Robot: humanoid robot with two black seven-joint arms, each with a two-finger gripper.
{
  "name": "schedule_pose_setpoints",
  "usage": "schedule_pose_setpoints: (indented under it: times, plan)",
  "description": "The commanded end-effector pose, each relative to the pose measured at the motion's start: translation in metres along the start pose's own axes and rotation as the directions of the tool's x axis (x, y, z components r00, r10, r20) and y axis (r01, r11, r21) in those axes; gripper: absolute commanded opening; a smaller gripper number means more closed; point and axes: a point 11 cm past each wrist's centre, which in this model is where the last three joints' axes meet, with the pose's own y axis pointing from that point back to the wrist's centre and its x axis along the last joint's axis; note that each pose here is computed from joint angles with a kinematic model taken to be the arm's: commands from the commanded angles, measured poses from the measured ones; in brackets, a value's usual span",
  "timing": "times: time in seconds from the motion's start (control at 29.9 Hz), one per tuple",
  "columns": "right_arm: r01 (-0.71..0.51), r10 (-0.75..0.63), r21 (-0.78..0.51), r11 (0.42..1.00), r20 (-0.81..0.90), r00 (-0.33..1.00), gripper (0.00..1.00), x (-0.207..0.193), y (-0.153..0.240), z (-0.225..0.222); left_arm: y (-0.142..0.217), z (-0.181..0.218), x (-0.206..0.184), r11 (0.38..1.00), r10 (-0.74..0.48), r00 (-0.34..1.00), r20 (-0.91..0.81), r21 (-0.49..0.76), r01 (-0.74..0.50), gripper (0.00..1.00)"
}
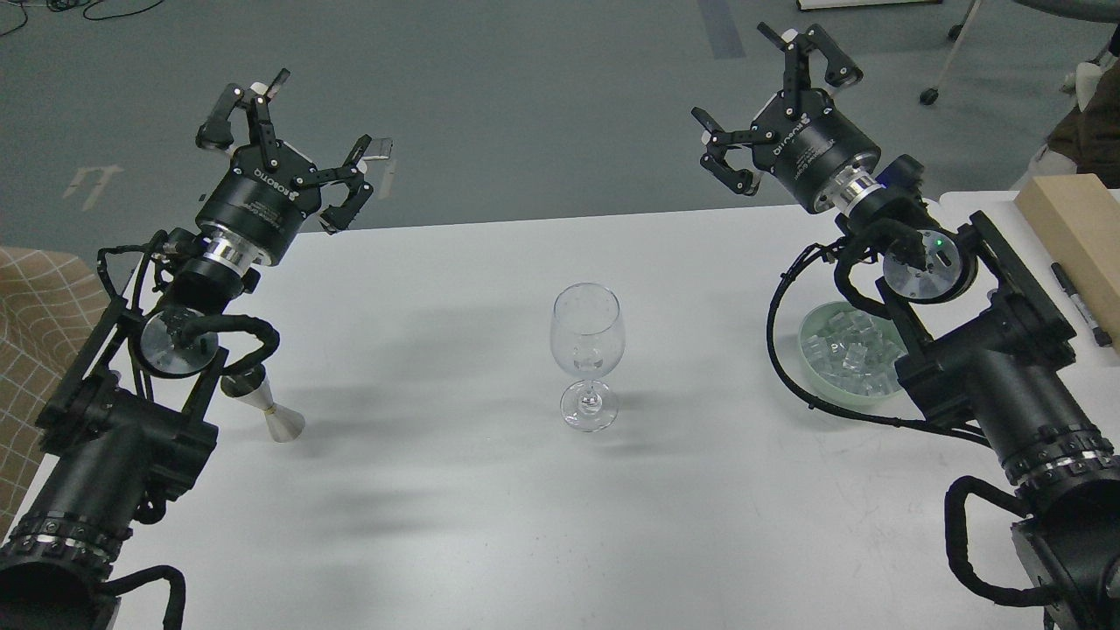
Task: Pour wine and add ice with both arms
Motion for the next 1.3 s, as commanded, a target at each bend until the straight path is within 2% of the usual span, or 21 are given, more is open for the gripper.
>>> schedule_pose_setpoints:
  times: [0.0,1.27]
  plan:
    - [0.001,-0.001,-0.002,1.000,0.000,1.000,1.00,-0.0003,-0.0002,0.0006,-0.0001,-0.0003,-0.0002,1.000,0.000,1.000,-0.001,-0.002,0.000,0.98]
    - [0.004,-0.004,-0.001,1.000,0.000,1.000,1.00,-0.0014,-0.0008,0.0002,0.0004,0.0023,0.0007,1.000,0.001,1.000,-0.029,-0.022,-0.002,0.98]
